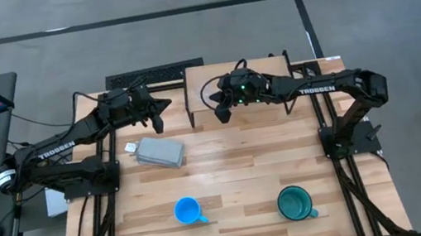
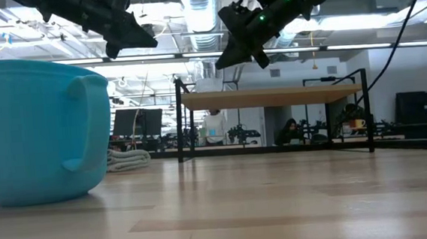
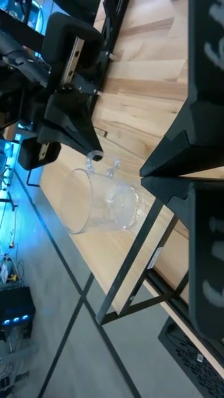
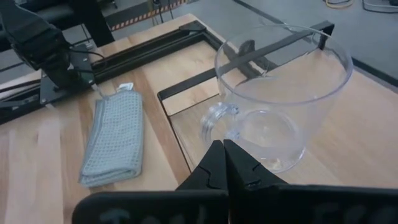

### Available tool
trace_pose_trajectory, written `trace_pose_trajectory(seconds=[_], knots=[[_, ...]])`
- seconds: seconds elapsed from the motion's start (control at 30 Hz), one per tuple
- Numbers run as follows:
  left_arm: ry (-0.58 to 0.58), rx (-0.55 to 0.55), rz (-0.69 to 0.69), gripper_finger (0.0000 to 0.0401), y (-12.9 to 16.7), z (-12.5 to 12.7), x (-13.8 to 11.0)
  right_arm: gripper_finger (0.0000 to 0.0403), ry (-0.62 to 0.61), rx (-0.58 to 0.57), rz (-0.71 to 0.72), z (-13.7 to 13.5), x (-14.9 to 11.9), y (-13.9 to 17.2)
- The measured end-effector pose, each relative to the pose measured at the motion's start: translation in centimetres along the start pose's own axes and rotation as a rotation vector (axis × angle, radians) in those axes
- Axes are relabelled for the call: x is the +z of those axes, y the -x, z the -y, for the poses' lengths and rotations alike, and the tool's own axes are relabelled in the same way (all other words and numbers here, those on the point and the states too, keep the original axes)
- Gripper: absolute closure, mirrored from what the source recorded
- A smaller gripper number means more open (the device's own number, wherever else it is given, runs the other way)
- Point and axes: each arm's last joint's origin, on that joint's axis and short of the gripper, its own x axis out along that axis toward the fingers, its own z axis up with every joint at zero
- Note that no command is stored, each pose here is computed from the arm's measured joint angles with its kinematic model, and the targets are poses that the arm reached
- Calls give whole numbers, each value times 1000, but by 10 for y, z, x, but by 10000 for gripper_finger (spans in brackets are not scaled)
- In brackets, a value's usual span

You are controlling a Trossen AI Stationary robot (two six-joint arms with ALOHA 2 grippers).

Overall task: Stack small to large cups/mugs on shelf
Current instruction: Put the transparent mug on the shelf

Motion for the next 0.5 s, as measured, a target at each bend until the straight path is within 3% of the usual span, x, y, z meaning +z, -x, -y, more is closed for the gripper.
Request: trace_pose_trajectory(seconds=[0.5], knots=[[-2, 0, 0, 401, 0, 0, 0, 401, -11, 42, 39, -2, 4, 0]])
